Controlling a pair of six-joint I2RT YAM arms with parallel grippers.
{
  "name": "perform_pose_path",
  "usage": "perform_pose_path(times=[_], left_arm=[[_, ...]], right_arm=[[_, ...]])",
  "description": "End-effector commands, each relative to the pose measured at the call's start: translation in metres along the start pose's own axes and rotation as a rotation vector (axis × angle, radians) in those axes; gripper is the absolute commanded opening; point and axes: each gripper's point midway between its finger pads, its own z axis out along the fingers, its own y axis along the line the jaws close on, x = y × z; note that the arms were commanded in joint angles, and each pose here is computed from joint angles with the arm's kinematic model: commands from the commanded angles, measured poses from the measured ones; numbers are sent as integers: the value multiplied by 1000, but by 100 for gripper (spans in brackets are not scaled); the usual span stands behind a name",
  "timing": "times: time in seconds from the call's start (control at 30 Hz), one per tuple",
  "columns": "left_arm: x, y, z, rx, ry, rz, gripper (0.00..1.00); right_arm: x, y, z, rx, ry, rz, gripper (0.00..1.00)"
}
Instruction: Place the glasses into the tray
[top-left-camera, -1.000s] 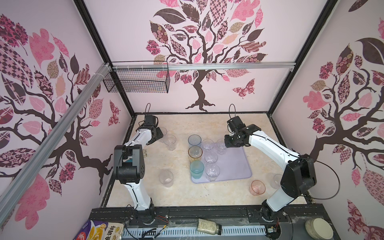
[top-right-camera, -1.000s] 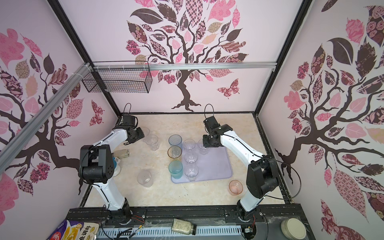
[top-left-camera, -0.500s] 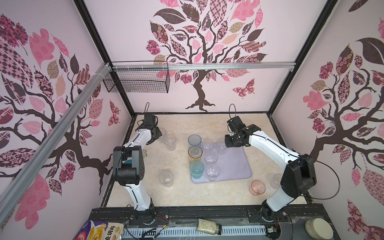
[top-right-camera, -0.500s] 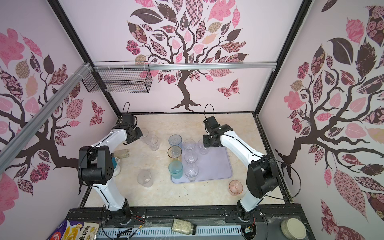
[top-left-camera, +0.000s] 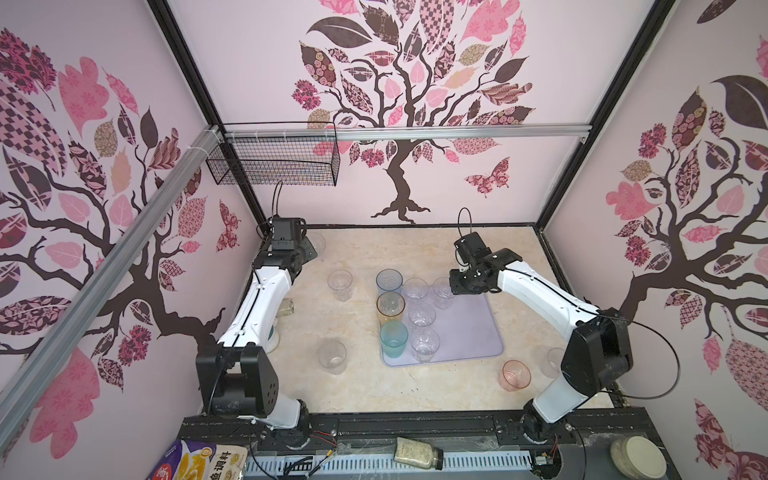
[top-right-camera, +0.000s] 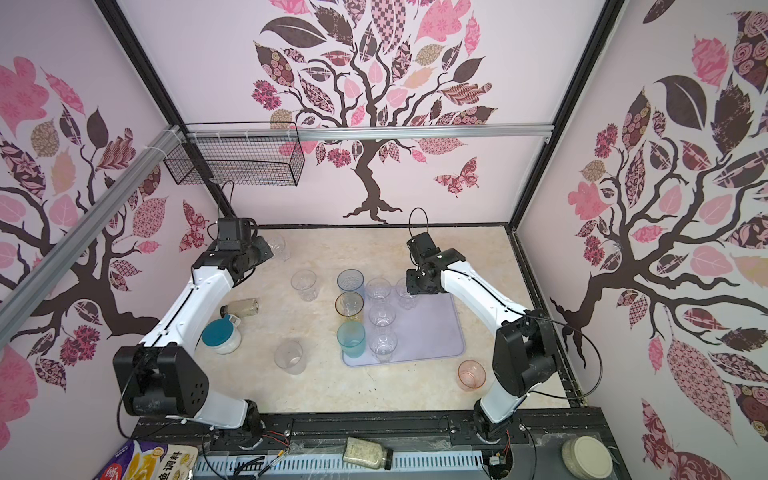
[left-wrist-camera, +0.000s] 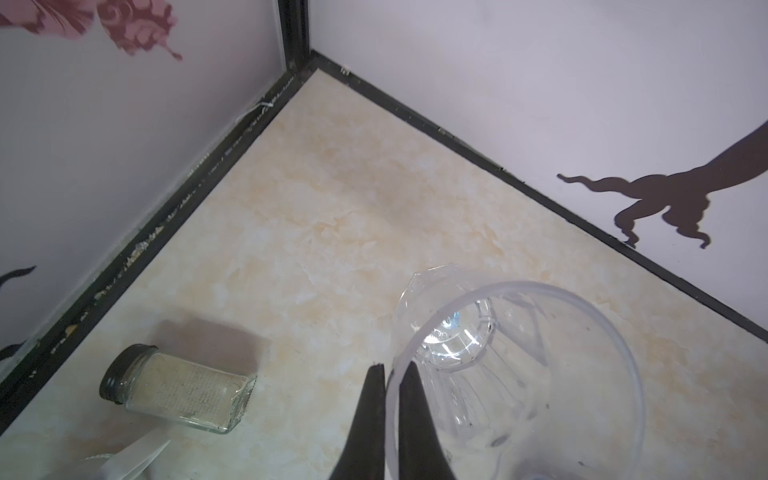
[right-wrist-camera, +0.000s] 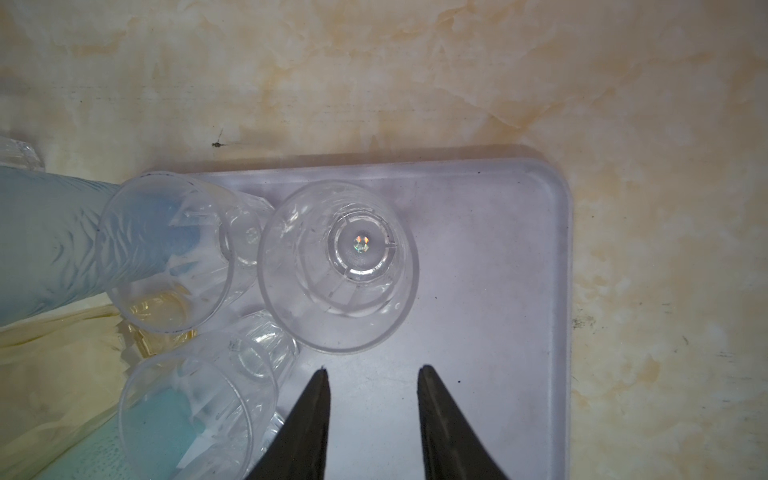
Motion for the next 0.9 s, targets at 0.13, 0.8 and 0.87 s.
perform_pose_path(times=[0.13,0.8,0.87], left_arm=[[-6,-120,-82,285,-104,149,0],[272,-330,-147,855,389,758,0],[286,-326,-142,843,402,791,0]], right_arm=[[-28,-17,-33,-51,-100,160,40],[-30,-105,-69,-131,-296,593,48],[-28,-105,-67,-129,-293,588,48]])
